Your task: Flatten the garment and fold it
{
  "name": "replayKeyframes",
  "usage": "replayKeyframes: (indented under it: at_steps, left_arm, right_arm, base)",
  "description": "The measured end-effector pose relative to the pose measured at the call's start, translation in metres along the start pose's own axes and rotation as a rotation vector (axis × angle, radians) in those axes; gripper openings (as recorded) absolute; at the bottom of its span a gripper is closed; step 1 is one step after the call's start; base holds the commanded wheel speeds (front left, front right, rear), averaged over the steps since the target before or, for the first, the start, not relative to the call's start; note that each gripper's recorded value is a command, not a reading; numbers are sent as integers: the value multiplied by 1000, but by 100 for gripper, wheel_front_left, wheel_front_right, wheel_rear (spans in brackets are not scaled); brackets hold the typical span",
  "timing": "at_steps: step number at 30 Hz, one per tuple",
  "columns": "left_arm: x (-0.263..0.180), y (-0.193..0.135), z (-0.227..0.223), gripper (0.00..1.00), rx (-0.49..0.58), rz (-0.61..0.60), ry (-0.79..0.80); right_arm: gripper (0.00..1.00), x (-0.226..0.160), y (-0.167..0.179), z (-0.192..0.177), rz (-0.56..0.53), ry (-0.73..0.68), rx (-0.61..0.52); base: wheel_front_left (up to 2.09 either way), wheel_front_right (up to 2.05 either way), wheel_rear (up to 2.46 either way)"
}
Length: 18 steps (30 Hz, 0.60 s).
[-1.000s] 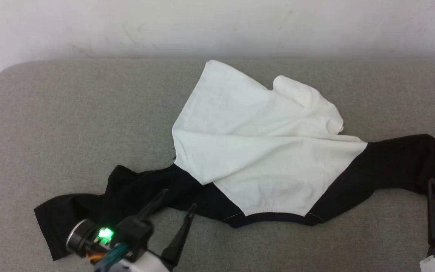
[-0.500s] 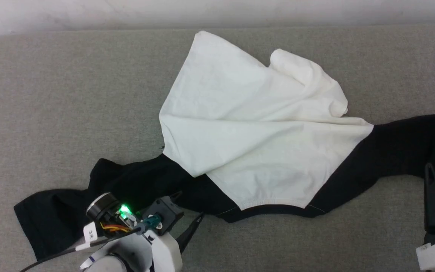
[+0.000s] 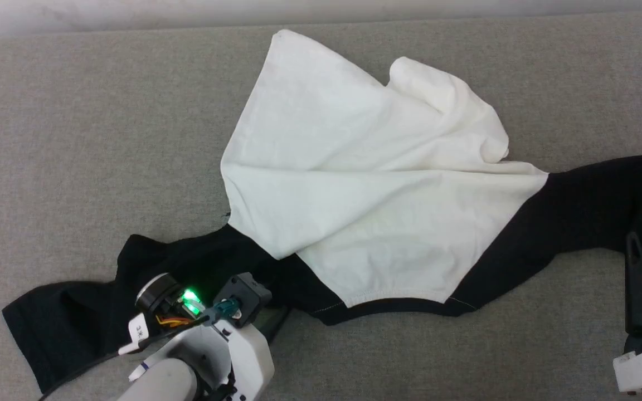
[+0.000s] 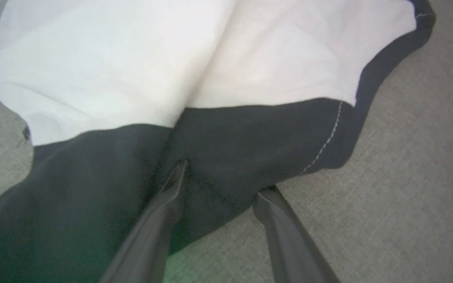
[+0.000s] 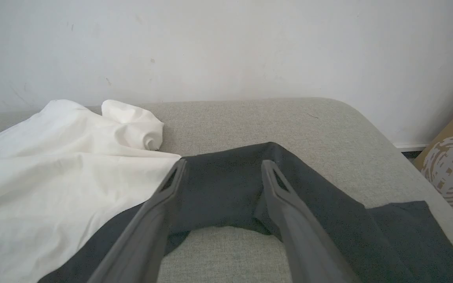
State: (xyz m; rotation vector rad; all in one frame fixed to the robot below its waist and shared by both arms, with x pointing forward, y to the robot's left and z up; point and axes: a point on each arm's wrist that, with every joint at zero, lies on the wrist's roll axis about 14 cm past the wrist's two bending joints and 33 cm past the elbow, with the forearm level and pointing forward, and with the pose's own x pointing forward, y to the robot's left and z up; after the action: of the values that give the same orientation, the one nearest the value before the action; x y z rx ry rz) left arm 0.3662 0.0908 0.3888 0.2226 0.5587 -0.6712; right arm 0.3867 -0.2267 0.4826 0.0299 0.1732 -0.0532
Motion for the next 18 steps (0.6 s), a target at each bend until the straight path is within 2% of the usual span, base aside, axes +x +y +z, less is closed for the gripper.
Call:
replayKeyframes:
  at_steps: [5,11,14,18]
  left_arm:
    - [2,3,10,0,-75,39,-73]
    - [-15,5,25,0,-226,108,-194]
    - [-28,6,29,0,-254,142,-227]
    - [-44,9,29,0,-279,190,-249]
  right_arm:
    - [100,0,1,2,2,-5,2]
    - [100,-4,7,3,22,2,32]
    - [100,-6,14,-10,47,73,83]
    - [100,-16,32,-44,101,254,133]
  base:
    - [0,0,0]
    - [0,0,0]
    - [0,0,0]
    - [0,0,0]
